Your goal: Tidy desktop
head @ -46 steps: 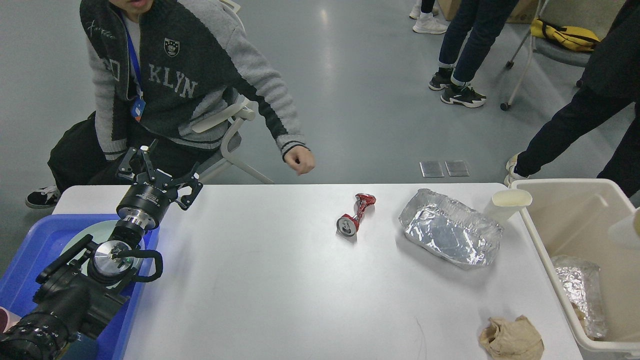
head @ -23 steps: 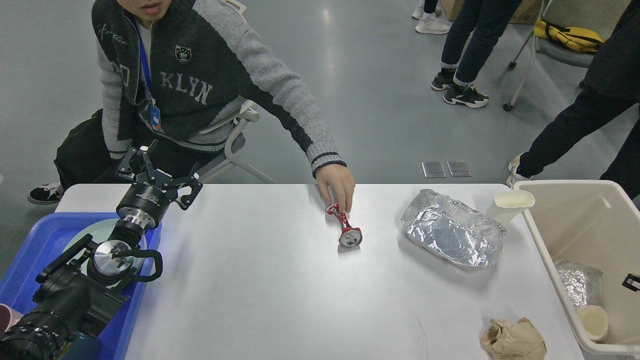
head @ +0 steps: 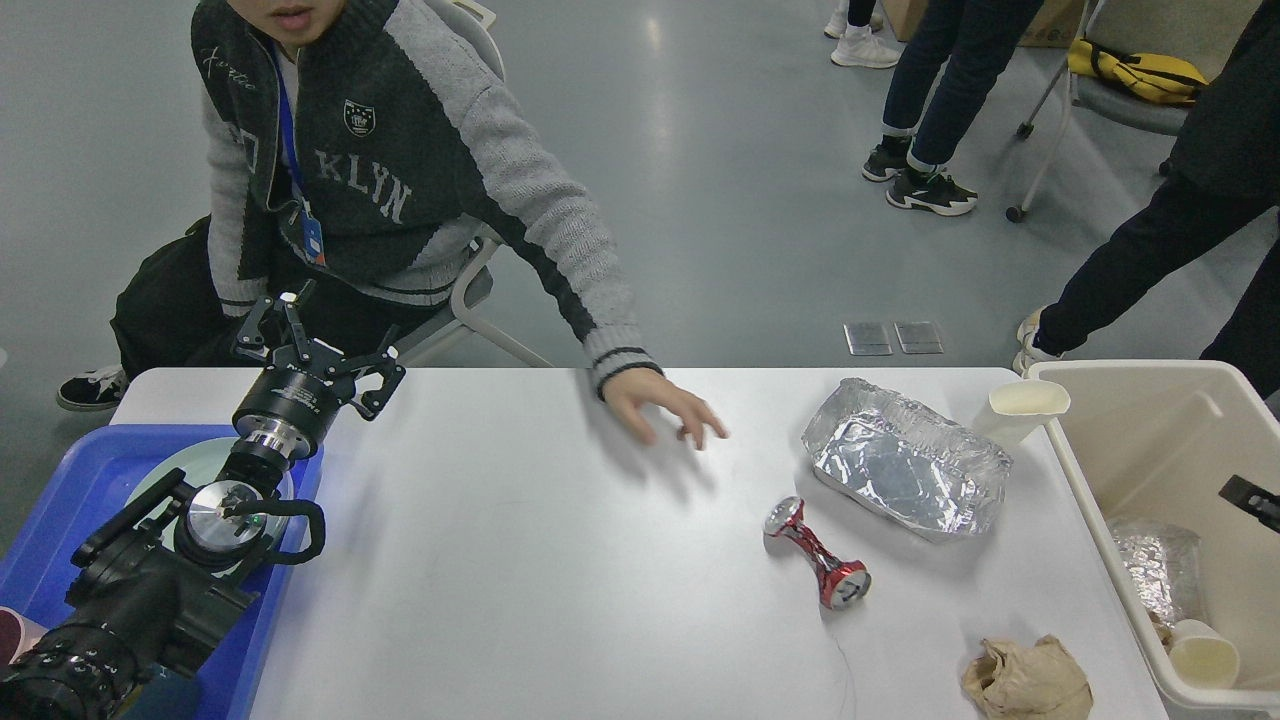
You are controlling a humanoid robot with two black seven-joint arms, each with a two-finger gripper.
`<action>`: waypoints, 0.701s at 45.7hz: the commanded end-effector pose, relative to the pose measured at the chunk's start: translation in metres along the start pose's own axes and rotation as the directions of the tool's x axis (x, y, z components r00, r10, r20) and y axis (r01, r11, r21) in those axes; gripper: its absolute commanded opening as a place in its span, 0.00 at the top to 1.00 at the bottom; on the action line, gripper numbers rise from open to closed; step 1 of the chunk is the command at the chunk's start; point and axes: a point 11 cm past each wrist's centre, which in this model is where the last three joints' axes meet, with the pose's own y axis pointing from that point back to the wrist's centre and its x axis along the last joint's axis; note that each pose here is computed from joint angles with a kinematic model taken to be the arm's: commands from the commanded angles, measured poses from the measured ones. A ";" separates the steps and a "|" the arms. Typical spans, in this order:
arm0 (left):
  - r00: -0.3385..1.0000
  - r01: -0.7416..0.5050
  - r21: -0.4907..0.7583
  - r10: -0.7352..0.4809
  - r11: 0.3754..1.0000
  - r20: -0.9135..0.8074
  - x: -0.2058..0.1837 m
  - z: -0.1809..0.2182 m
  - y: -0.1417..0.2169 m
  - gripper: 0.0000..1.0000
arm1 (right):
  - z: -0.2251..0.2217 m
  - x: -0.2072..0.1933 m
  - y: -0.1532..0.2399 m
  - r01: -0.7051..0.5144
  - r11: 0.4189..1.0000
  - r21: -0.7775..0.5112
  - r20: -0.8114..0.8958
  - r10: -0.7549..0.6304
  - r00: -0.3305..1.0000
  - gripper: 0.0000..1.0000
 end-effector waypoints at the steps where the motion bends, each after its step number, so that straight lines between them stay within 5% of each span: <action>1: 1.000 0.001 -0.001 -0.001 1.000 0.000 0.000 0.000 0.000 0.04 | -0.007 0.036 0.017 0.069 0.996 0.061 0.080 -0.074 0.994 0.00; 7: 1.000 -0.001 0.000 0.001 1.000 -0.001 0.000 0.000 0.000 0.04 | -0.035 0.064 0.069 0.265 0.939 0.220 0.150 -0.301 0.942 0.00; 17: 1.000 0.001 -0.001 -0.001 1.000 0.000 0.000 0.000 0.000 0.04 | -0.131 0.073 0.184 0.493 0.770 0.404 -0.144 -0.479 0.866 0.00; 25: 1.000 0.000 0.001 0.000 1.000 0.001 0.000 0.000 0.000 0.04 | -0.203 0.055 0.275 0.600 0.712 0.366 -0.465 -0.419 0.780 0.00; 32: 1.000 -0.001 0.000 0.001 1.000 0.000 0.000 0.000 0.000 0.04 | -0.239 0.018 0.311 0.677 0.688 0.261 -0.656 -0.388 0.647 0.00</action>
